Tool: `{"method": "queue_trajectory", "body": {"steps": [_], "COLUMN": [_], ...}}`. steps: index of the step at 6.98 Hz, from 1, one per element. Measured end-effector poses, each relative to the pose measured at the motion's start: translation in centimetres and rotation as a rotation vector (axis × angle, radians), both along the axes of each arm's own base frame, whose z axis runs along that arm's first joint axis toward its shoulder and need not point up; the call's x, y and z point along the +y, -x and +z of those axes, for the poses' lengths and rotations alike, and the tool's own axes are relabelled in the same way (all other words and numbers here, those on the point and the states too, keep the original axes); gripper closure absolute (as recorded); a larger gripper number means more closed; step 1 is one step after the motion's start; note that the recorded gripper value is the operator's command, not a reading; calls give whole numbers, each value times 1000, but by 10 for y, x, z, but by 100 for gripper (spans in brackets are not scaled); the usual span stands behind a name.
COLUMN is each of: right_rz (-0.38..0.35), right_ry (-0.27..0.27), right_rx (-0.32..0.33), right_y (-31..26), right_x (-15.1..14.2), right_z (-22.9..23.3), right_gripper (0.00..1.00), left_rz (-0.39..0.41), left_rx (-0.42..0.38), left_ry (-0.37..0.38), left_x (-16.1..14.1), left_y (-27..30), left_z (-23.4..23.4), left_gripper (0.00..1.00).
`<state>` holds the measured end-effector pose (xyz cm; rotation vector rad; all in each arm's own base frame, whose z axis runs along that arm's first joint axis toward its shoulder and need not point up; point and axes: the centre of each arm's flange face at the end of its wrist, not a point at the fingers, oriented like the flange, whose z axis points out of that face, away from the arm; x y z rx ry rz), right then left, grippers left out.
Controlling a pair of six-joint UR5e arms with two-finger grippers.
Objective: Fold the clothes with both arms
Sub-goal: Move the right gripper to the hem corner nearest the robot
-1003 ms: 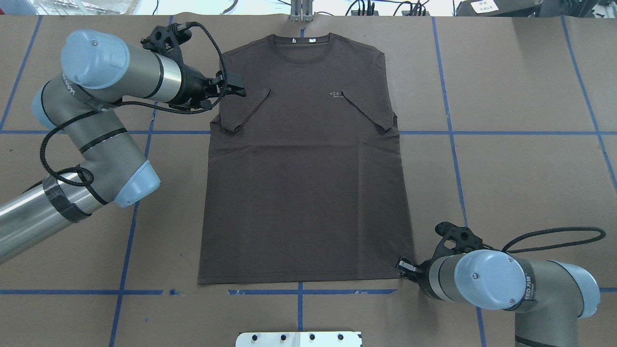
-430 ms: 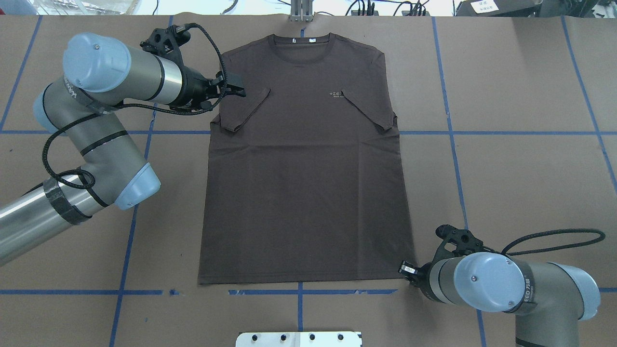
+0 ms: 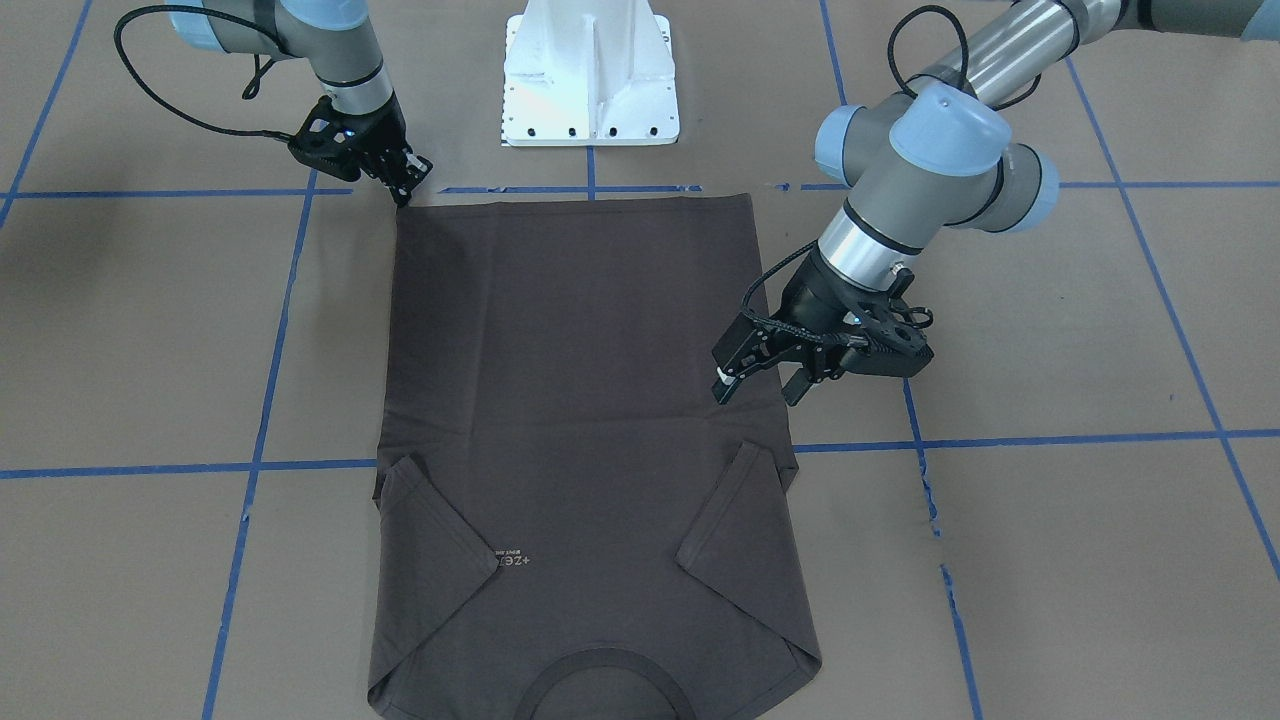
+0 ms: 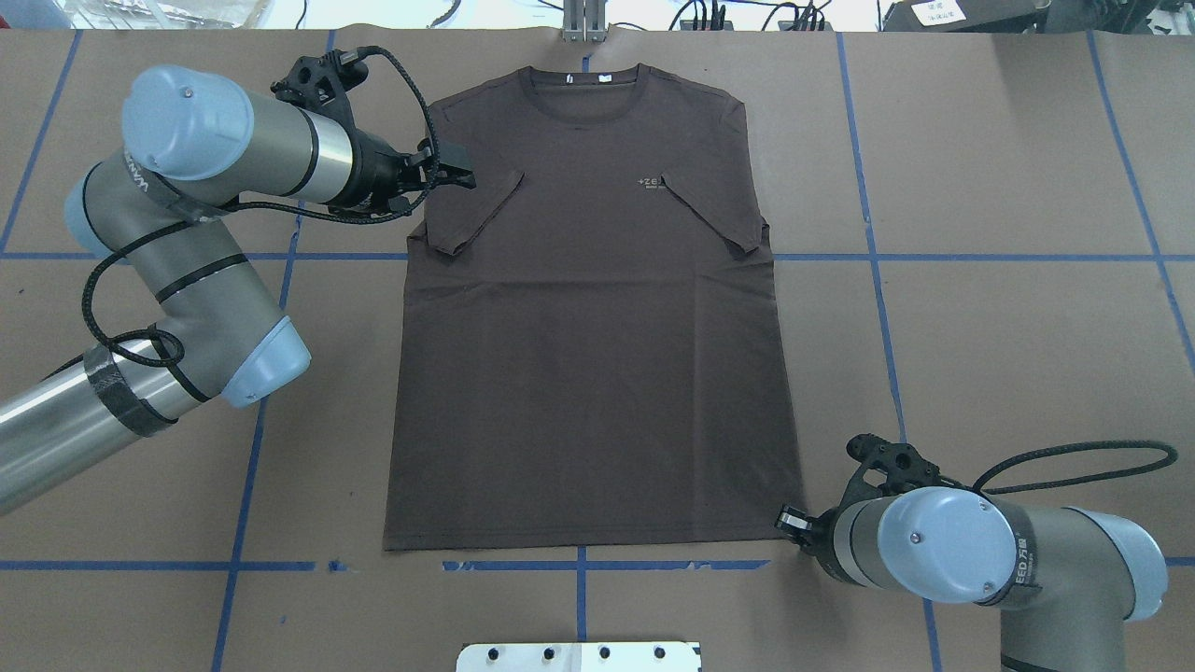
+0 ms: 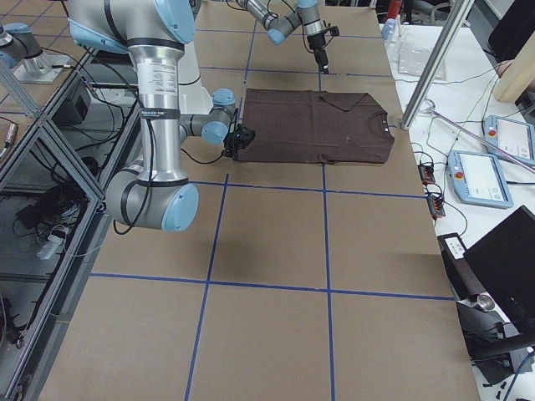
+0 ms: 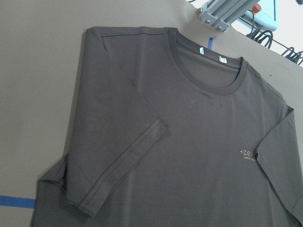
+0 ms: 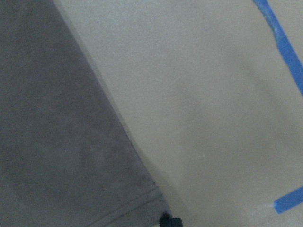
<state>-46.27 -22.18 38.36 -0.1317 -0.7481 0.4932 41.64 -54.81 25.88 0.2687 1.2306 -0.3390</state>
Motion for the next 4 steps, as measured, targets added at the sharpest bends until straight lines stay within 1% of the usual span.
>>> {"method": "queue_trajectory", "body": {"steps": [2,3,4], "right_rz": [2,-1,5], "right_ry": [-1,-16,-36], "right_rx": [76,99,113], "right_y": [-20,-34,-45], "right_x": [-4,-10,-24], "right_z": [-17,-30,-50], "right_gripper": [100,100,100], "left_rz": [-14,-25,-26], "left_rx": [-2,3,14], "left_ry": [0,6,12], "left_x": [2,5,19], "left_y": [-2,-2,1], "left_z": [2,1,3], "left_gripper": [4,4,4]}}
